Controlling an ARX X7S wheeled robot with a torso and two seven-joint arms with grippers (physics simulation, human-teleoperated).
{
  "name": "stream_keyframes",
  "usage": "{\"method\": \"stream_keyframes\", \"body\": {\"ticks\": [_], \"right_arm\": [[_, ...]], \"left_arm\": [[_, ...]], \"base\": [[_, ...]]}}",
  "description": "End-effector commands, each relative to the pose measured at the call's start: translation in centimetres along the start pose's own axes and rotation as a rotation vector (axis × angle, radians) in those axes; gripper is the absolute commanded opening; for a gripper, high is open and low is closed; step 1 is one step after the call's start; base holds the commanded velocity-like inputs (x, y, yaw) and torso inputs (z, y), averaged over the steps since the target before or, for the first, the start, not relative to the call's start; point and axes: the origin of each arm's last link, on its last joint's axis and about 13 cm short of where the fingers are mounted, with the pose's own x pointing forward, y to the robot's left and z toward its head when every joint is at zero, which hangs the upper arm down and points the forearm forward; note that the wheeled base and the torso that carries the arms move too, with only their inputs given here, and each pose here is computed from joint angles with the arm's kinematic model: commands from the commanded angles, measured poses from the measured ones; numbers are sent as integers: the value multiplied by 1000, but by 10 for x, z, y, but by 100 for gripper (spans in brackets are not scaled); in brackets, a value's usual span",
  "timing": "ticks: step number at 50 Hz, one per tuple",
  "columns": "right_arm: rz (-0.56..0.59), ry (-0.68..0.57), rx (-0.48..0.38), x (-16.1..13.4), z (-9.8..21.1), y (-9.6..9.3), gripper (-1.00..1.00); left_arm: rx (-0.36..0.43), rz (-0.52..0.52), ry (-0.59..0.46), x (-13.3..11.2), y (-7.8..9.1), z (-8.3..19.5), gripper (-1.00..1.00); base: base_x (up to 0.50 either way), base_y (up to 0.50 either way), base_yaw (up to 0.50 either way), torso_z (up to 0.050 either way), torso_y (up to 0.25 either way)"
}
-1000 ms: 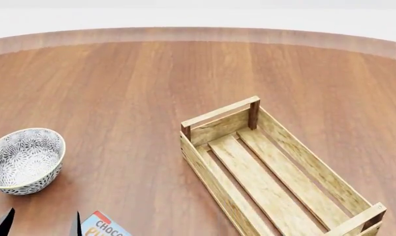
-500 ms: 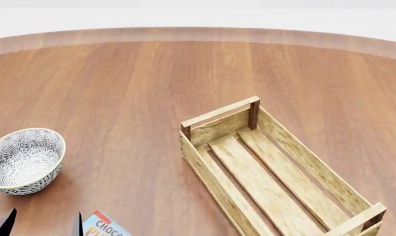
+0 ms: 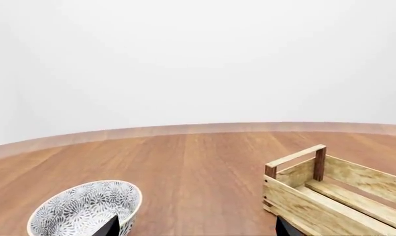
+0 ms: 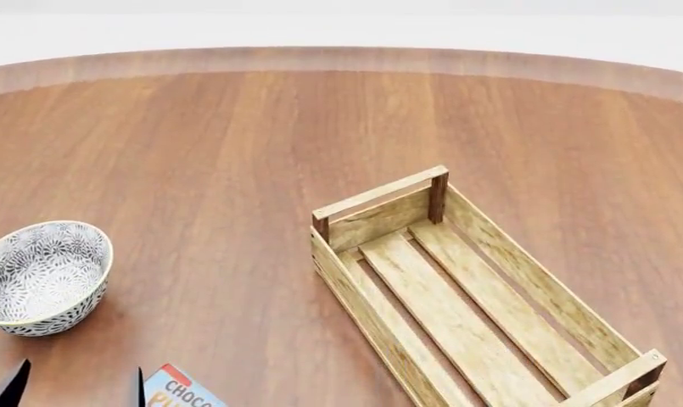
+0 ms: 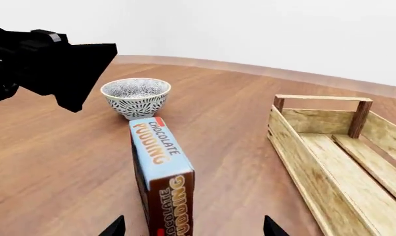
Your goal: Pick up the chocolate pudding and put it in the tray.
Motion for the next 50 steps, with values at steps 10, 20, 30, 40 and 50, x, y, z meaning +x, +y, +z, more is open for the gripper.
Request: {"method": "stream_keyframes", "body": {"ticks": [10,20,30,40,50], "right_arm": [[57,36,-69,22,-1,-11,100],[64,51,-74,31,0,-14,100],[83,41,-14,43,-13,-8,100],[89,40,-5,46,-16,-6,100],[96,48,2,49,-21,-5,100]], "left_arm": [[-1,-4,1,0,0,0,100],[1,-5,-2,-1,0,1,100],[1,-14,-7,-1,-3,2,100],[4,-14,-6,-1,-3,1,100],[4,-12,-7,-2,-2,1,100]], "base": [[0,0,0,0,0],[0,0,0,0,0],[0,0,0,0,0],[0,0,0,0,0],[0,0,0,0,0]]}}
